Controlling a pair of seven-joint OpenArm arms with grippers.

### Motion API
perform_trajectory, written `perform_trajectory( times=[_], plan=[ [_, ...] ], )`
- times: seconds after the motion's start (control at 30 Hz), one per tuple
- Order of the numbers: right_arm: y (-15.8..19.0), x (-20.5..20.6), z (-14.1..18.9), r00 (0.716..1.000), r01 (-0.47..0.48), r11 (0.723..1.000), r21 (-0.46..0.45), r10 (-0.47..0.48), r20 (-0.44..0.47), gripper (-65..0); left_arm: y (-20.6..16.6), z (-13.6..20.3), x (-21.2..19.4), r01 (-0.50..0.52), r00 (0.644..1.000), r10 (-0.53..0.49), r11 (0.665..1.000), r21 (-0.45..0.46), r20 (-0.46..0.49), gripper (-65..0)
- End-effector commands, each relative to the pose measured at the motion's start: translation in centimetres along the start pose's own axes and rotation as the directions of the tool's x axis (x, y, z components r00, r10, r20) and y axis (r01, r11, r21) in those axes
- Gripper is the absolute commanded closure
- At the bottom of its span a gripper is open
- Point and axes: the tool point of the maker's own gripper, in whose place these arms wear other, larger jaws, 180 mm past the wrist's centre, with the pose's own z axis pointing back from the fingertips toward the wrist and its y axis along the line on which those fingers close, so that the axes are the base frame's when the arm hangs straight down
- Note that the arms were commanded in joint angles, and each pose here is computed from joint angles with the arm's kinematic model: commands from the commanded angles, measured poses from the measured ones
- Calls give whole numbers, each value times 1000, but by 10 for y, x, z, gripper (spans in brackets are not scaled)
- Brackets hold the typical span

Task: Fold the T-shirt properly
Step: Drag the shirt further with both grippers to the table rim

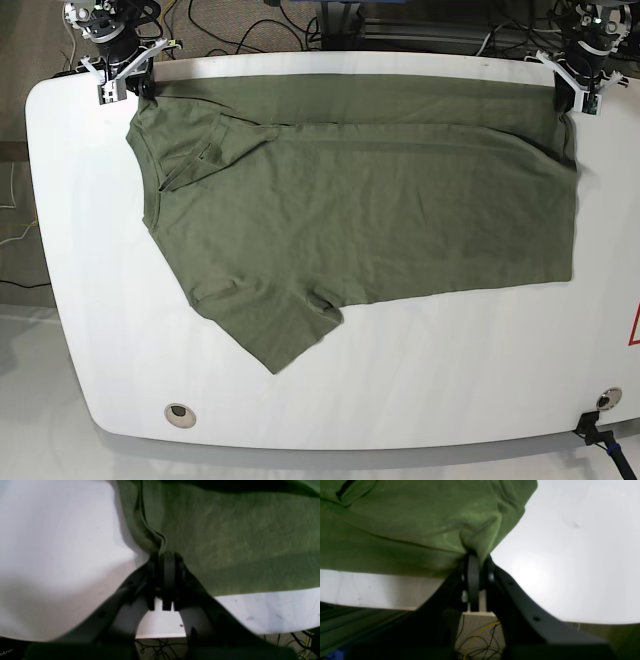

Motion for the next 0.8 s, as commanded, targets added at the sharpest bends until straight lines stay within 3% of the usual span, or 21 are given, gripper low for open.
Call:
perform_trajectory(
  times=[0.0,0.1,0.17,0.27,0.37,0.4,0.57,0.77],
  plan=[
    [-5,-9,4,999,-26,1000,-16,25,-47,0,7,3,8,19,1000,-19,1000,14,24,0],
    [-6,-9,5,999,-26,999,-20,25,-46,0,7,3,8,19,1000,-19,1000,14,24,0],
    [-6,-9,5,999,-26,999,-20,25,-43,-58,9,3,10,28,999,-29,1000,12,24,0],
    [-5,-4,5,999,-31,999,-19,31,-32,-78,7,3,9,48,999,-48,999,-11,4,0],
    [-2,5,7,999,-43,999,-14,43,-11,-89,9,-1,27,53,998,-53,999,0,42,-178],
    [0,8,8,999,-44,999,-12,44,-3,-89,8,-1,28,54,997,-54,999,0,46,-207],
    [12,24,13,998,-47,999,-2,47,46,-89,8,-1,33,60,997,-60,998,1,58,-212],
    [16,39,16,994,-68,998,2,68,84,-94,6,2,69,97,985,-98,995,11,145,-212]
  ],
)
